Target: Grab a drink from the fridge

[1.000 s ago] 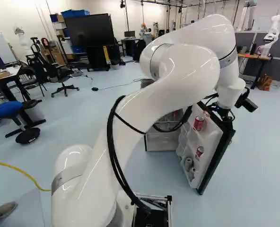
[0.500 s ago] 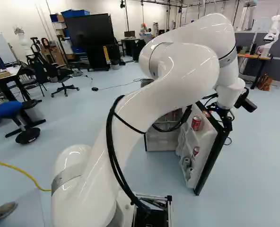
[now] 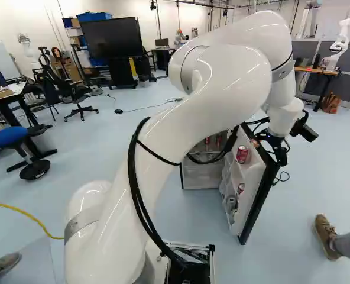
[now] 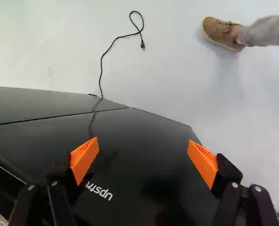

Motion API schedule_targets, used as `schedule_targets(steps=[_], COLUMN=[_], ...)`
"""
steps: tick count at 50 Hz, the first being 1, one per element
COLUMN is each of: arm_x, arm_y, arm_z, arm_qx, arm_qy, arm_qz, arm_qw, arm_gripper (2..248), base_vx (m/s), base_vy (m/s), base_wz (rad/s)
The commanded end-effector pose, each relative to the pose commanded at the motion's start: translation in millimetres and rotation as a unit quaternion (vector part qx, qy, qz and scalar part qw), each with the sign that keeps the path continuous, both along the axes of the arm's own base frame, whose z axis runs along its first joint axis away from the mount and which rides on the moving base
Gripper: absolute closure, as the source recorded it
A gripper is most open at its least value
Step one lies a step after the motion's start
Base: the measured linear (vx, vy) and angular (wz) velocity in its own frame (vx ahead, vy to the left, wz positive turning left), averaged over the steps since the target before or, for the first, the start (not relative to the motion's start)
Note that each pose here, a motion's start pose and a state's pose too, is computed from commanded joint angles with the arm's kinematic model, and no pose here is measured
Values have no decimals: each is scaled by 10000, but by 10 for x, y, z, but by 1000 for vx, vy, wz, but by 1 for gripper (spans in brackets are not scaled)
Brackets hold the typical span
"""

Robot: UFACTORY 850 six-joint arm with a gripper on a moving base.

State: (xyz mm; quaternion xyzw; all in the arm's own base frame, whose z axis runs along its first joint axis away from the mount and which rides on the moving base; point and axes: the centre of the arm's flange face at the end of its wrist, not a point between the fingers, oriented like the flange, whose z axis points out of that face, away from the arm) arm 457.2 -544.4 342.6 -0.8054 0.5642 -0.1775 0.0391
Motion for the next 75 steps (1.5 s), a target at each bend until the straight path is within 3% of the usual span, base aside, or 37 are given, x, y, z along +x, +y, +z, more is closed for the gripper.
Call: schedule_targets(steps=[36, 75], arm_x=[-176, -377], arm_y=[377, 936], arm_z=[22, 39], arm_qx=[197, 433], arm_qy=[161, 365], arm_qz=[74, 238], arm_qw=[9997, 9981], arm_gripper=[3, 3], base_vx=[0, 0], base_vy=[0, 0], base_wz=[0, 0])
